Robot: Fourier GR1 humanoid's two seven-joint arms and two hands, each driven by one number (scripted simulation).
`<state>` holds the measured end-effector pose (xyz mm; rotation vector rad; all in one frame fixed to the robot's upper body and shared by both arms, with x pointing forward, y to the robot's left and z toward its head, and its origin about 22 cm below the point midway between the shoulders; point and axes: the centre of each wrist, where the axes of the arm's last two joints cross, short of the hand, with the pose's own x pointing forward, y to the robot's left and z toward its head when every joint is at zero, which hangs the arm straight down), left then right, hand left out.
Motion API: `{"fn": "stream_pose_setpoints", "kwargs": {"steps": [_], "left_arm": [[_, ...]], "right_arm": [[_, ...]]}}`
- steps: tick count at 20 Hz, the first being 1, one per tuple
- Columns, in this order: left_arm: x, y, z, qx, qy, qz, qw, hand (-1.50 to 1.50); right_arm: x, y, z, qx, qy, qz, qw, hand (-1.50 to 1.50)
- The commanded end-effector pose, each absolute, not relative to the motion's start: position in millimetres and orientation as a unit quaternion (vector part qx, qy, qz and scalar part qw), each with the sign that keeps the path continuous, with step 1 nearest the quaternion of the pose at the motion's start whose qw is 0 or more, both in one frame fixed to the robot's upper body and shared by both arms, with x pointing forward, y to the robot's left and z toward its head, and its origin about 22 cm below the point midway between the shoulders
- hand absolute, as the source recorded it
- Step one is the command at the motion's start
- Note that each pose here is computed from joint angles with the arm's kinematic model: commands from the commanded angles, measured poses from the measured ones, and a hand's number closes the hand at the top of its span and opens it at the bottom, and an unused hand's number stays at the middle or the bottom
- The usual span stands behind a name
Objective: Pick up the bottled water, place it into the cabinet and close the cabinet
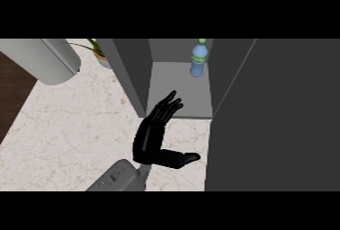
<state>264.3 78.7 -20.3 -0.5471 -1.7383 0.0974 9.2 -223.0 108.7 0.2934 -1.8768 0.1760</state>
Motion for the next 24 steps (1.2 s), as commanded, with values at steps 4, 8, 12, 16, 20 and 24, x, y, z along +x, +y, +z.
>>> {"fn": "stream_pose_setpoints", "kwargs": {"steps": [4, 8, 12, 16, 20, 24], "left_arm": [[201.4, 146.7, -37.2, -0.194, -0.761, 0.082, 0.613, -1.5], [180.7, 187.7, -35.8, -0.21, -0.761, 0.066, 0.61, -1.5], [153.7, 204.9, -30.6, -0.222, -0.765, 0.054, 0.602, -1.5], [147.1, 241.0, -20.3, -0.203, -0.779, 0.05, 0.591, -1.5], [128.6, 266.9, -17.9, -0.198, -0.784, 0.052, 0.586, -1.5], [125.8, 298.4, -9.2, -0.203, -0.788, 0.04, 0.579, -1.5]], "right_arm": [[10.8, -217.9, 144.6, 0.138, -0.806, 0.143, 0.558, -1.5], [15.7, -223.3, 143.7, 0.191, -0.778, 0.246, 0.545, 1.5], [23.2, -227.7, 140.6, 0.221, -0.754, 0.334, 0.521, 1.5], [28.4, -221.0, 152.8, 0.229, -0.763, 0.351, 0.492, 1.5], [30.0, -214.2, 169.7, 0.238, -0.774, 0.323, 0.49, 1.5], [31.9, -202.8, 158.0, 0.271, -0.753, 0.305, 0.516, 1.5]]}}
